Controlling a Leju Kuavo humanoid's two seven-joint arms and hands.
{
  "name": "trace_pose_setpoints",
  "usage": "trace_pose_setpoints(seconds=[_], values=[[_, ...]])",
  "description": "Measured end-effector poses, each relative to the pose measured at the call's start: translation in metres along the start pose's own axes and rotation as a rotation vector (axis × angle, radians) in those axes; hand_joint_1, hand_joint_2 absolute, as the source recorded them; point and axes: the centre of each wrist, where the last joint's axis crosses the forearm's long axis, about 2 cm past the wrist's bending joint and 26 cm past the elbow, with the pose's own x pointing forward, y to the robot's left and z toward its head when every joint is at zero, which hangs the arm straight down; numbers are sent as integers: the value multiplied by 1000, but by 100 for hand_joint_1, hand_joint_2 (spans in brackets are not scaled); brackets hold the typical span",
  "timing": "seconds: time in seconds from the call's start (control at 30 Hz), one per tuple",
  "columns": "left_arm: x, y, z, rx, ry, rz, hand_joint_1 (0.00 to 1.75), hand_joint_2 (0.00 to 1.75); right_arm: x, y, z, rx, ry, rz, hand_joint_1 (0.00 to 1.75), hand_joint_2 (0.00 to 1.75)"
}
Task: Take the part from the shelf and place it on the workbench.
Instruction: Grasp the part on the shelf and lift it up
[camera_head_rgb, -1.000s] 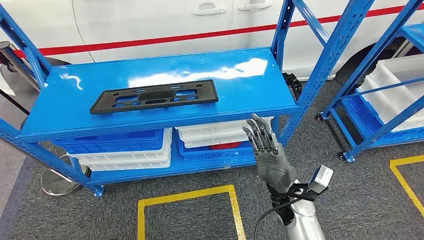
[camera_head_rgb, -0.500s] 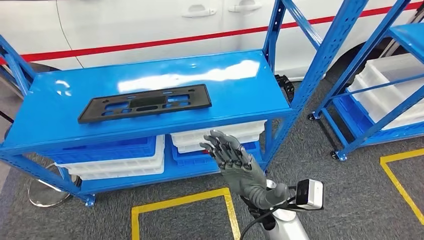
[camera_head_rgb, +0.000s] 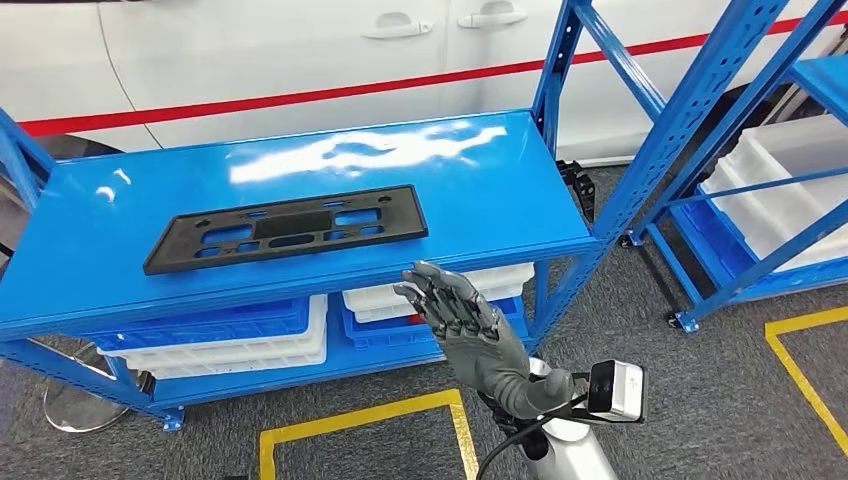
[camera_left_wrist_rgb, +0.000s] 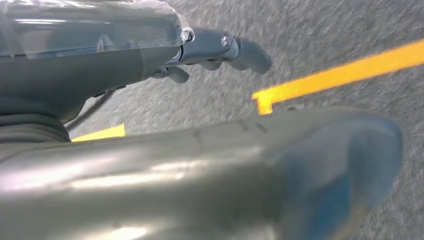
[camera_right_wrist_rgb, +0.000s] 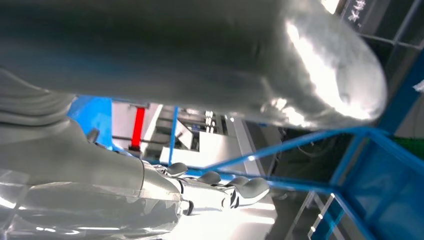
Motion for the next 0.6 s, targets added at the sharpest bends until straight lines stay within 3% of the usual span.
trace_pose_setpoints(seconds=[0.6], values=[[5, 0, 0, 4, -10, -8, 0, 0, 3, 0, -5, 7, -8, -4, 0, 0]])
